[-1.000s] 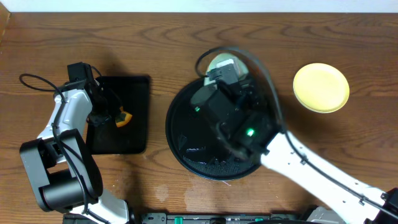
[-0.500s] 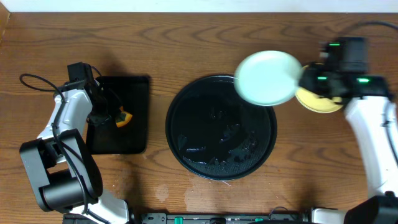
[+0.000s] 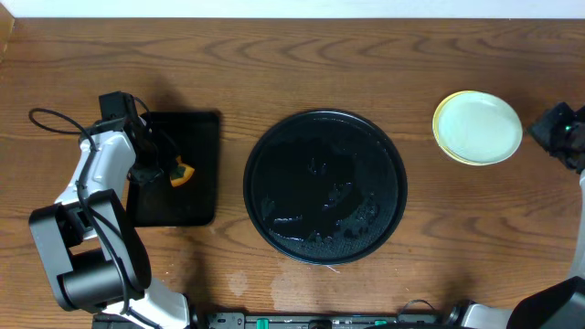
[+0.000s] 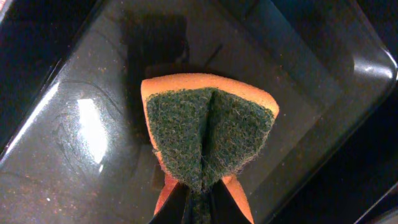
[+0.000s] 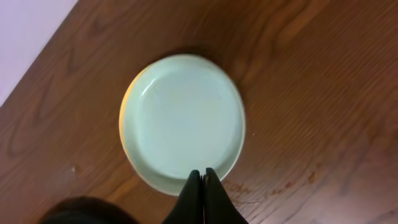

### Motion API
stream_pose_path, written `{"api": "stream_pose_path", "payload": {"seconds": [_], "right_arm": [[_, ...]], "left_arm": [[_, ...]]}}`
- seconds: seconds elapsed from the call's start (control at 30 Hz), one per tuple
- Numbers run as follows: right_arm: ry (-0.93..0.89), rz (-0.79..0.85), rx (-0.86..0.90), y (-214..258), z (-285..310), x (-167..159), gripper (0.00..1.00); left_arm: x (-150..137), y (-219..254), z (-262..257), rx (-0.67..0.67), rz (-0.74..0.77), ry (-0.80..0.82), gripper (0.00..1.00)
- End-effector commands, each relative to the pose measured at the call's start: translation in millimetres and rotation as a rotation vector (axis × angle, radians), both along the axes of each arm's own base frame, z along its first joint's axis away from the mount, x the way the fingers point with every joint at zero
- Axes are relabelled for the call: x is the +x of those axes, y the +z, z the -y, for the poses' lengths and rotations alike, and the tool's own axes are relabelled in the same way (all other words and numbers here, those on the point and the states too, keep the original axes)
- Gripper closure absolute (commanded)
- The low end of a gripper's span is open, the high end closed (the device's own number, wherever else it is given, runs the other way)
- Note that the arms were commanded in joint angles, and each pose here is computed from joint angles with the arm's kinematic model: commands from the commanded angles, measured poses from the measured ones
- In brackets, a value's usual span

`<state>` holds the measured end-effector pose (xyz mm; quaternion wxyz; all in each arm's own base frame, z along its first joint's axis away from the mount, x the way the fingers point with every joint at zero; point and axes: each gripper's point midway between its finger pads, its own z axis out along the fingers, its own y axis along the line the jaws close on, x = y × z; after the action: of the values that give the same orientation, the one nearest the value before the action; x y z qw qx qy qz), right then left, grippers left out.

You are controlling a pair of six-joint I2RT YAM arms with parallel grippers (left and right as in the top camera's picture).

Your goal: Clean dirty plates on tray and stack at the side

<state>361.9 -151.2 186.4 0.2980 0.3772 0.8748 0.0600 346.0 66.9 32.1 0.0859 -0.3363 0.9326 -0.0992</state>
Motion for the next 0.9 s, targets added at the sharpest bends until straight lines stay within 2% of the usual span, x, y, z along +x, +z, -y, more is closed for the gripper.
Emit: {"api": "stream_pose_path", "payload": {"seconds": [0.0,0.07,0.13,0.17,0.2,0.27,0.37,0.4,0.43,0.53,0.6,0.87], "right_arm": [[0.032,-0.014,0.019,-8,-4,6,0.98],[0.086,-0.015,0.051,-12,-16,10,0.91],[0.175,-0.005,0.088,-15,-34,16,0.66],[0.223,0.002,0.112,-16,-45,19,0.51],[0.279,0.012,0.14,-16,-58,21,0.44],[0.409,0.031,0.179,-14,-88,24,0.39],[0.5,0.017,0.183,-15,-117,24,0.31],[0.538,0.011,0.187,-15,-132,25,0.18],[0.566,0.008,0.186,-15,-143,25,0.01],[0.651,0.011,0.186,-14,-177,27,0.01],[0.706,0.018,0.186,-12,-201,28,0.01],[0.864,0.008,0.161,-12,-270,17,0.01]], "left_arm": [[1,1,0,-0.004,0.009,-0.01,0.92],[2,1,-1,-0.003,0.012,-0.011,0.92],[2,2,-1,-0.003,0.012,-0.011,0.92],[2,2,-1,-0.003,0.014,-0.011,0.92],[3,2,-1,-0.001,0.016,-0.013,0.92],[6,4,-2,0.012,0.039,-0.049,0.93],[11,18,-3,0.034,0.086,-0.078,0.93],[13,33,-4,0.049,0.127,-0.083,0.94],[14,41,-4,0.057,0.15,-0.083,0.93],[18,68,-5,0.086,0.23,-0.086,0.93],[19,69,-5,0.089,0.24,-0.086,0.93],[9,18,-3,0.05,0.104,-0.085,0.92]]}}
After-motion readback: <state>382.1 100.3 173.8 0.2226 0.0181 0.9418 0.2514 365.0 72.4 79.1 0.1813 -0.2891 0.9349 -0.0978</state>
